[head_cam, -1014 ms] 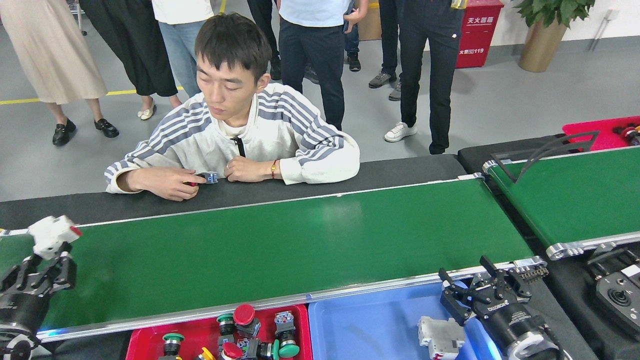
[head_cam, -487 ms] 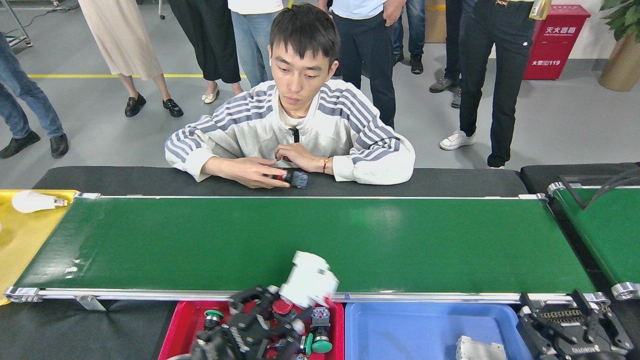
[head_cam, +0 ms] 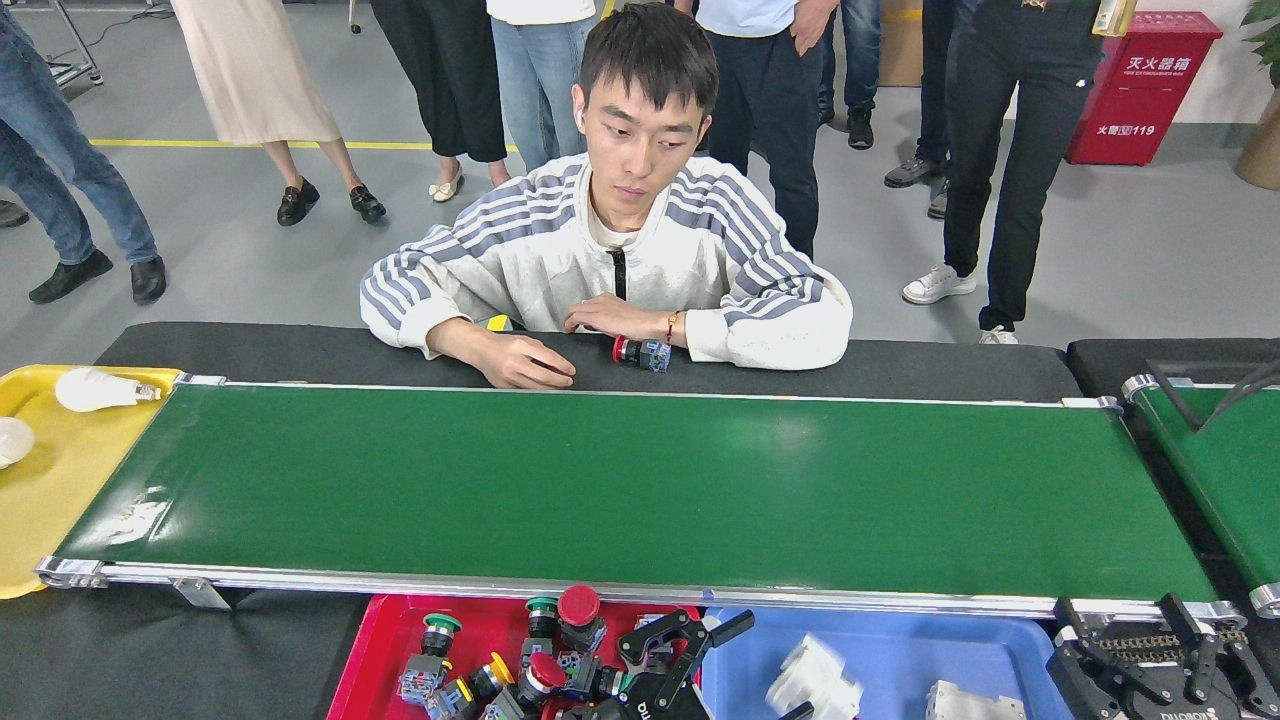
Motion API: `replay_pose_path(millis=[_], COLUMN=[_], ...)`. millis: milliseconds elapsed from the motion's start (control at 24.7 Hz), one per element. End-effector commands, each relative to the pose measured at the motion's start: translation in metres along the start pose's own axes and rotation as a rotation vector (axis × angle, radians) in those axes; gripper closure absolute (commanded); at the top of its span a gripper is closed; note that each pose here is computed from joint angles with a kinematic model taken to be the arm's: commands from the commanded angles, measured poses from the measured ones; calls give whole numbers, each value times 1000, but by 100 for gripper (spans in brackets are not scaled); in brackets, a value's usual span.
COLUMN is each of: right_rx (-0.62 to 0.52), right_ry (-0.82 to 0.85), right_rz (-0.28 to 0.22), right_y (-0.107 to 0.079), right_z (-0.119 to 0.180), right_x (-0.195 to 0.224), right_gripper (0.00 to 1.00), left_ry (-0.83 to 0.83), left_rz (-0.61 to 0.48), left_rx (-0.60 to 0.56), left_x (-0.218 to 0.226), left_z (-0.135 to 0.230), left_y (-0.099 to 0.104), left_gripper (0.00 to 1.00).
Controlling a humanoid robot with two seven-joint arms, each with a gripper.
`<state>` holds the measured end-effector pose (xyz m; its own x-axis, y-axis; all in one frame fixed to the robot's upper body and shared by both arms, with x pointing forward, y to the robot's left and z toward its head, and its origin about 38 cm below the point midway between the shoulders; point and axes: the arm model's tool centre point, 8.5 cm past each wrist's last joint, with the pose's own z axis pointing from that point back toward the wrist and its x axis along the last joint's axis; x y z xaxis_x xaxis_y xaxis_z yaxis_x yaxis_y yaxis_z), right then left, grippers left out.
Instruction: Pick switch part from conveyor to tray
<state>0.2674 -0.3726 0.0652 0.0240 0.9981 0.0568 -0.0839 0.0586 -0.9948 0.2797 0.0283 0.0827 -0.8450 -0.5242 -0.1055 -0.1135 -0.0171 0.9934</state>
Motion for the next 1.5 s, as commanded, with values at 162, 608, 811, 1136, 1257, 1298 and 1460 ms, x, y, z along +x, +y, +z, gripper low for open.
replay_pose_path(millis=[162, 608, 811, 1136, 1257, 1298, 1460], right_rx=[-31, -65, -54, -45, -22, -19, -15], right_ry=[-11, -122, -115, -110, -80, -63, -32], right_rz=[7, -11, -10, -12, -11, -6, 4], right_y=[-10, -19, -16, -13, -9, -9, -7], right_z=[-5, -33, -33, -31, -30, -30, -31], right_x=[1, 42, 40, 41, 42, 42, 41], right_gripper=[1, 1, 1, 2, 4, 4, 4], left_ry=[512, 1062, 1046, 990, 991, 990, 988], left_rz=[-44, 11, -2, -19, -17, -19, -33], left_rx=[-36, -235, -226, -189, -186, -186, -190], left_x=[-117, -165, -168, -181, -182, -183, -187], left_z=[77, 337, 336, 313, 313, 314, 317], left_y=[-5, -62, -56, -48, -48, -47, -44], left_gripper=[0, 0, 0, 0, 0, 0, 0])
